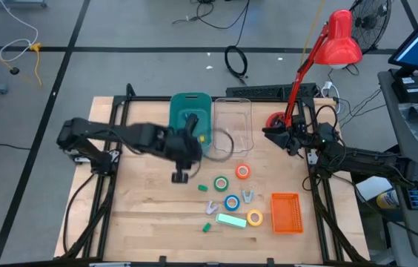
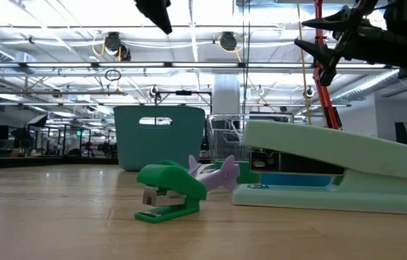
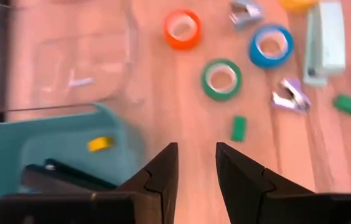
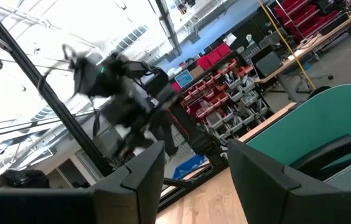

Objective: Pick and place Stapler, Stapler remover, tape
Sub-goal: Put the top small green stapler into the green bin

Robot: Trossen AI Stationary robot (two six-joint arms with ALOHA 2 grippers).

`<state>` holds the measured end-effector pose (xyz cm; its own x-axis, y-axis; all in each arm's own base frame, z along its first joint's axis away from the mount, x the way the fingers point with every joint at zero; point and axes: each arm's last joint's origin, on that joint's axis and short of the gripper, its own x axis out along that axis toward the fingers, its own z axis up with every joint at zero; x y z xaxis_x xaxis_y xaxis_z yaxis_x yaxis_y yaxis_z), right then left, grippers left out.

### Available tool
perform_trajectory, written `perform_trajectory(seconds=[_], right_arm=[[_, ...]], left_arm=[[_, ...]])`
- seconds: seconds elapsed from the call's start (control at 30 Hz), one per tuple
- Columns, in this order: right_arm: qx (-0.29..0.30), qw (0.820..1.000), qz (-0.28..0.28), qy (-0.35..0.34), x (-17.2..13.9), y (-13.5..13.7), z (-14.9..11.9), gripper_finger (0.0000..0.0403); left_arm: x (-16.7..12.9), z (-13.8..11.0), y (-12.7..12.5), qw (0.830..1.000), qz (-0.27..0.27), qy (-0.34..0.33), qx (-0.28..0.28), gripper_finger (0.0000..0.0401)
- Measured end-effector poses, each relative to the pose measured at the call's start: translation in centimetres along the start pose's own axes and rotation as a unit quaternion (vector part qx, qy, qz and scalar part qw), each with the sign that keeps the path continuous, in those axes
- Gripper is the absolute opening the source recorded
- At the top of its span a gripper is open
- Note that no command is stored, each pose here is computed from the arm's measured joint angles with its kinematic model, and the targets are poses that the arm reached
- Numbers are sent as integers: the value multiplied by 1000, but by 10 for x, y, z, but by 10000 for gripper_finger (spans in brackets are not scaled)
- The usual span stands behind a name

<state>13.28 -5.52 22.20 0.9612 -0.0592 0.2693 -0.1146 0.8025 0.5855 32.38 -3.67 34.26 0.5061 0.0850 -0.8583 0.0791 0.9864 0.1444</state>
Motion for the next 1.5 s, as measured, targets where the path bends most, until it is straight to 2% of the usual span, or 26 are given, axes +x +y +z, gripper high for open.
perform_trajectory(seconds=[0.23,0.43,0.53,0.63,0.83,1.1,1.33,1.5], right_arm=[[2,1000,-1,1,0,0,0,171],[2,1000,-1,2,0,0,0,171],[2,1000,-1,2,0,0,0,171],[3,1000,-1,2,0,0,0,171],[4,1000,-3,4,0,-1,-1,171],[4,1000,-2,5,0,-1,-1,171],[4,1000,-3,5,0,-1,-1,171],[4,1000,-3,5,0,-1,-1,171]], left_arm=[[61,4,-35,996,-18,81,45,111],[108,0,-50,987,-66,140,51,111],[123,-2,-55,981,-99,156,54,111],[135,-2,-58,980,-108,158,57,111],[138,4,-58,985,-105,124,59,111],[142,2,-58,985,-103,122,62,114],[156,-15,-54,983,-96,152,31,167],[158,-11,-54,987,-90,128,38,209]])
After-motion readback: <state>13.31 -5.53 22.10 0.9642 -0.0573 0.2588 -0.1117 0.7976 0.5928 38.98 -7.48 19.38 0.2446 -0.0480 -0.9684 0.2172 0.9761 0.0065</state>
